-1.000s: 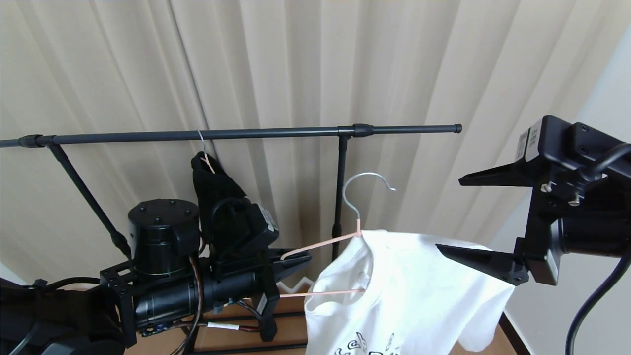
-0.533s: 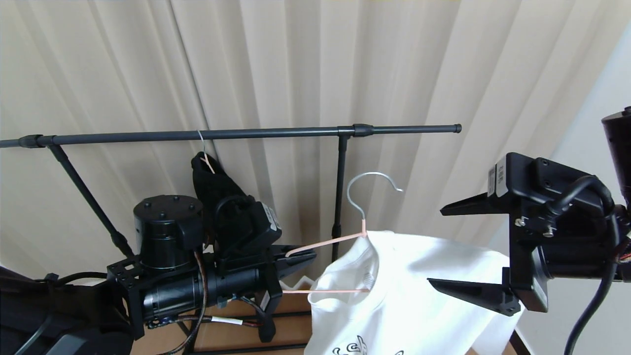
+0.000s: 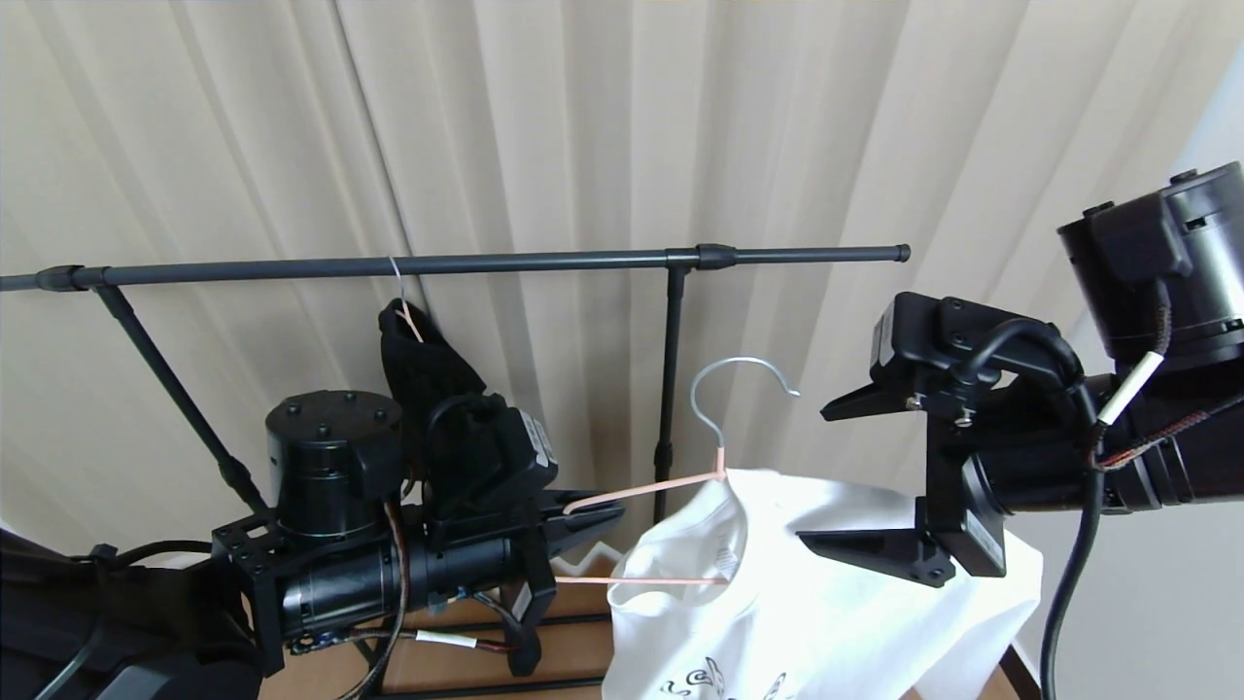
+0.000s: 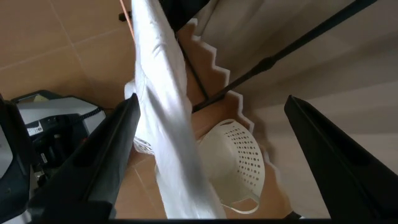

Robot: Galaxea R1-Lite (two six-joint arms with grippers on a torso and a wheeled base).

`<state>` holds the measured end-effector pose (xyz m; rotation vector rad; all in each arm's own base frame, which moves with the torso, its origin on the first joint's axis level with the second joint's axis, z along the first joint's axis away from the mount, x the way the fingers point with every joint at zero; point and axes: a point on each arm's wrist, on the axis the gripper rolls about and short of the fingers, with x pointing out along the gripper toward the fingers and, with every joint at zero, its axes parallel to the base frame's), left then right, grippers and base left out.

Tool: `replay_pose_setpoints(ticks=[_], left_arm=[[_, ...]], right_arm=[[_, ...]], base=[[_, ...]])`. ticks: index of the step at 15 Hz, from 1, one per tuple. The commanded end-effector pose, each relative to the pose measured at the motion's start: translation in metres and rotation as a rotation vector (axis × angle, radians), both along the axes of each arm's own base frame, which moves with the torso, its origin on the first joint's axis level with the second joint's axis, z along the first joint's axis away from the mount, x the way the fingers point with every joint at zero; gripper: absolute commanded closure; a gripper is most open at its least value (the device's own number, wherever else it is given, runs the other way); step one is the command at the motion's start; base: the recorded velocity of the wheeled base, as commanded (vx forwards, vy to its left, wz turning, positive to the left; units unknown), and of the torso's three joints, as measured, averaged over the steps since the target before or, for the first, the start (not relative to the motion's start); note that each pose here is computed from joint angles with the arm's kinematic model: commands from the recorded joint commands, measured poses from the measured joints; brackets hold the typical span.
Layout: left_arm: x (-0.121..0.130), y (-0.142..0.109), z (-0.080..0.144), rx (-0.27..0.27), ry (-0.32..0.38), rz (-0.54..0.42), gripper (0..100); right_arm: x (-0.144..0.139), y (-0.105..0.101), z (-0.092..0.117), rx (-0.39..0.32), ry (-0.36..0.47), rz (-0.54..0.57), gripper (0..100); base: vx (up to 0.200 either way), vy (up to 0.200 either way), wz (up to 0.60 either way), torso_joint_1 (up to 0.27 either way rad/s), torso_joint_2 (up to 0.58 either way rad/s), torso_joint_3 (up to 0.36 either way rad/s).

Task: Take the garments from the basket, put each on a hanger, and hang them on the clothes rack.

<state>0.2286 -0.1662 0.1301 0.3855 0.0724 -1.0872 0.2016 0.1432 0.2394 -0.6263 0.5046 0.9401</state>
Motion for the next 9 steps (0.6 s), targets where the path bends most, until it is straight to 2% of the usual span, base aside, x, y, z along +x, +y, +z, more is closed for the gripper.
replay_pose_setpoints(ticks=[1, 4, 9], left_arm=[[-0.001, 0.0, 0.0, -0.001, 0.003, 0.001, 100], [-0.001, 0.001, 0.001, -0.004, 0.001, 0.003, 100], [-0.001, 0.001, 0.003, -0.009, -0.004, 0.002, 100]], right_arm=[[0.012, 0.008, -0.004, -0.02, 0.027, 0.0, 0], [0.017, 0.008, -0.01, -0.057, 0.032, 0.013, 0], [0.024, 0.006, -0.012, -0.058, 0.035, -0.003, 0]], base=[[0.0, 0.0, 0.0, 0.0, 0.0, 0.0], [0.0, 0.0, 0.0, 0.0, 0.0, 0.0], [0.0, 0.0, 0.0, 0.0, 0.0, 0.0]])
